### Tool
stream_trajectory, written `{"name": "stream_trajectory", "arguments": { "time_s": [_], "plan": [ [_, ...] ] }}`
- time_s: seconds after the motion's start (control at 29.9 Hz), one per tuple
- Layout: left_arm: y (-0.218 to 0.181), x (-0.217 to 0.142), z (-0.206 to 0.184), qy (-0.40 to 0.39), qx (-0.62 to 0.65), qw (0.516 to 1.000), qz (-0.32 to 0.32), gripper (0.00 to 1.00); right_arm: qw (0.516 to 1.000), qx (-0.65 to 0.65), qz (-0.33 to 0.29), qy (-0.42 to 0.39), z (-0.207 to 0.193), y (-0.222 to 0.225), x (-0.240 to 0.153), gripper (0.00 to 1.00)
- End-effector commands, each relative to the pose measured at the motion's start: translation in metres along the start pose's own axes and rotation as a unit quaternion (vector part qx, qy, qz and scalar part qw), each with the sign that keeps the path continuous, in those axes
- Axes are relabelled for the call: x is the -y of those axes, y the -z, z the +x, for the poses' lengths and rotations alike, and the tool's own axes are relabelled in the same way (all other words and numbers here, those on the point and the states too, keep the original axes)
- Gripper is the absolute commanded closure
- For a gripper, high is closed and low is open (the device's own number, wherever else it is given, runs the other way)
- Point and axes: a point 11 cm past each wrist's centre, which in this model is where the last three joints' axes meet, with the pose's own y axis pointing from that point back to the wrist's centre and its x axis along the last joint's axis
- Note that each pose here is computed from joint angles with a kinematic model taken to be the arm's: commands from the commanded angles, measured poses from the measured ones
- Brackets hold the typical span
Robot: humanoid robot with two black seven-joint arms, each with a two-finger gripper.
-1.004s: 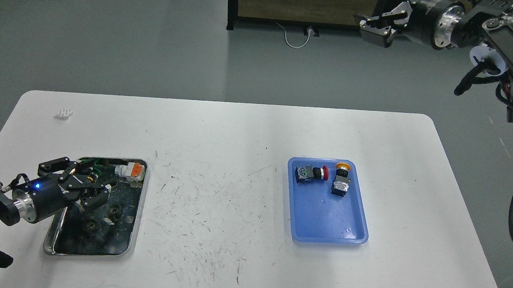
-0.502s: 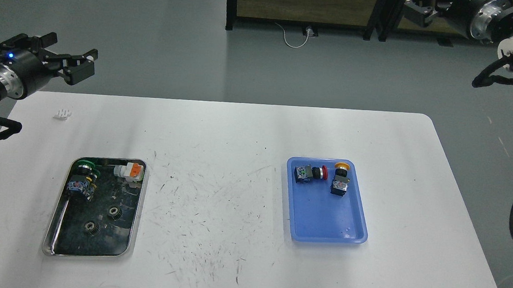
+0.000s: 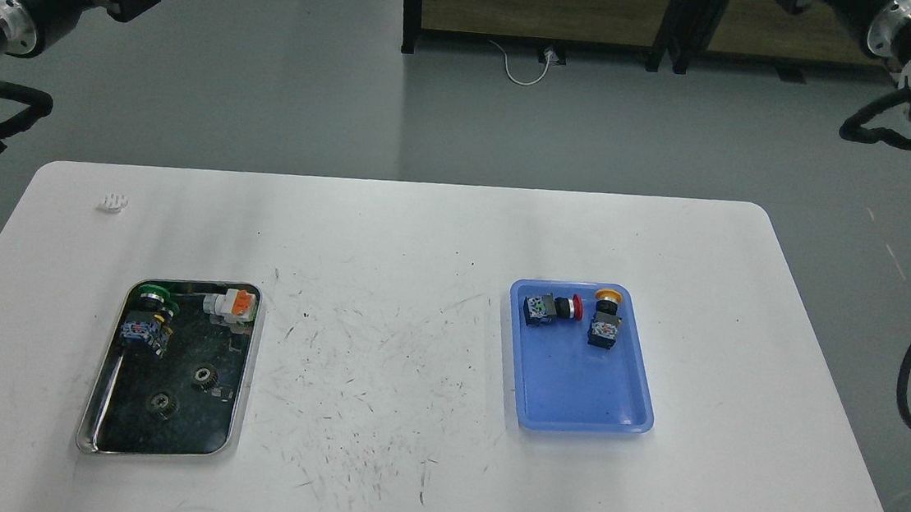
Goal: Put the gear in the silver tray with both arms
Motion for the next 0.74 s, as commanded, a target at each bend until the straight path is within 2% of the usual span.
{"name": "stream_trajectory", "arguments": {
  "time_s": [0.0, 0.27, 0.7],
  "plan": [
    [-0.015, 0.002, -0.002, -0.003, -0.003, 1.000, -0.009, 0.03, 0.999, 0.028, 0.008, -0.019, 0.005, 0.001, 0.000, 0.07],
    [-0.032, 0.004, -0.003, -0.009, 0.000, 1.000, -0.025, 0.02, 0.998, 0.040, 0.014, -0.044, 0.007, 0.002, 0.000, 0.01],
    [-0.026, 0.003, -0.001, -0.012, 0.001, 1.000, -0.021, 0.01, 0.998, 0.039, 0.028, -0.049, 0.002, 0.015, 0.002, 0.00]
  ]
}}
